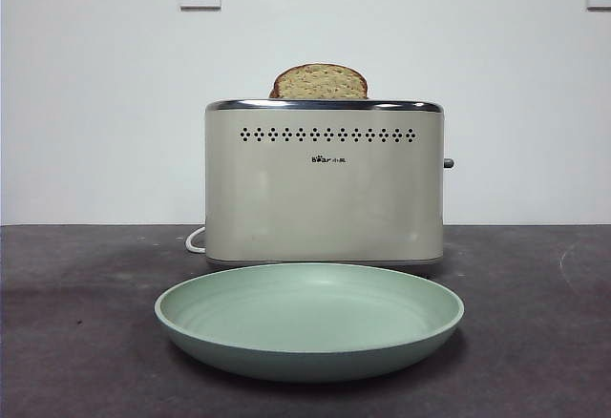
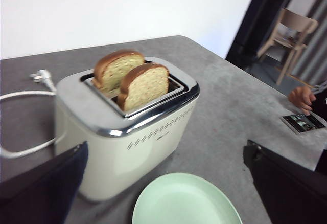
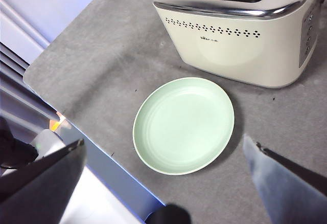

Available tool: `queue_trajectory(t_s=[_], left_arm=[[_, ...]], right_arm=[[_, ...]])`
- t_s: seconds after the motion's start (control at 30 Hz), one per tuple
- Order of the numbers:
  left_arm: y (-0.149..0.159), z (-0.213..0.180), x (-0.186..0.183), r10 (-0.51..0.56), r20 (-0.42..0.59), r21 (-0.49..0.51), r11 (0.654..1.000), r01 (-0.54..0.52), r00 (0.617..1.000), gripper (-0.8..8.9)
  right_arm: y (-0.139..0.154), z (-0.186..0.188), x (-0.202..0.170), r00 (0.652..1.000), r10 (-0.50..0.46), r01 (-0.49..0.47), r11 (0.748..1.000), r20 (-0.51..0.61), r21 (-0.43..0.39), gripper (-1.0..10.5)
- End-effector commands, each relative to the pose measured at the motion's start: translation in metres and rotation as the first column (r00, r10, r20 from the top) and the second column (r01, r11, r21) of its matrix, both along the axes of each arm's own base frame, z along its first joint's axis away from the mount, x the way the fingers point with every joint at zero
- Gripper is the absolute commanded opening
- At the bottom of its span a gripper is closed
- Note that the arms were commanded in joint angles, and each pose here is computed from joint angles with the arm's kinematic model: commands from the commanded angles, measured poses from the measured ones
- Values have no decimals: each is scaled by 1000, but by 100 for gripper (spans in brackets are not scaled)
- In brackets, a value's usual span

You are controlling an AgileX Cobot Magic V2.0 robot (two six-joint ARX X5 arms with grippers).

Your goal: Take the bread from the toaster,put the bread on the plate,put the plate on the table

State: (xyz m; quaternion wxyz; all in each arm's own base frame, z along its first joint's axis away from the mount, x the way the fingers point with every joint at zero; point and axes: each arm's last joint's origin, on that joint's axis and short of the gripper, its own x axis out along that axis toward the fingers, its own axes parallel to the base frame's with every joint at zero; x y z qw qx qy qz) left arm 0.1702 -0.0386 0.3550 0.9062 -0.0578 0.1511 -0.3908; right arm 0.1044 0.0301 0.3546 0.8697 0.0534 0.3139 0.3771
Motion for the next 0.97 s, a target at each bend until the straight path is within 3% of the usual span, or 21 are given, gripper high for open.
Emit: queue_trajectory(t_s=[0.03,0.57,0.97], left_arm=[[-11,6,18,-57,47,13,998,57,997,621],[-81,3,136,-168,140,112,982,153,976,620],[-128,-44,178,-227,102,230,953,199,969,620]], right_arm=[[0,1,0,1000,2,-2,1000,9,-2,661],[0,0,2,1000,-6,6,1000,-7,5,661],[1,-2,6,1000,-6,6,1000,-27,2,660]])
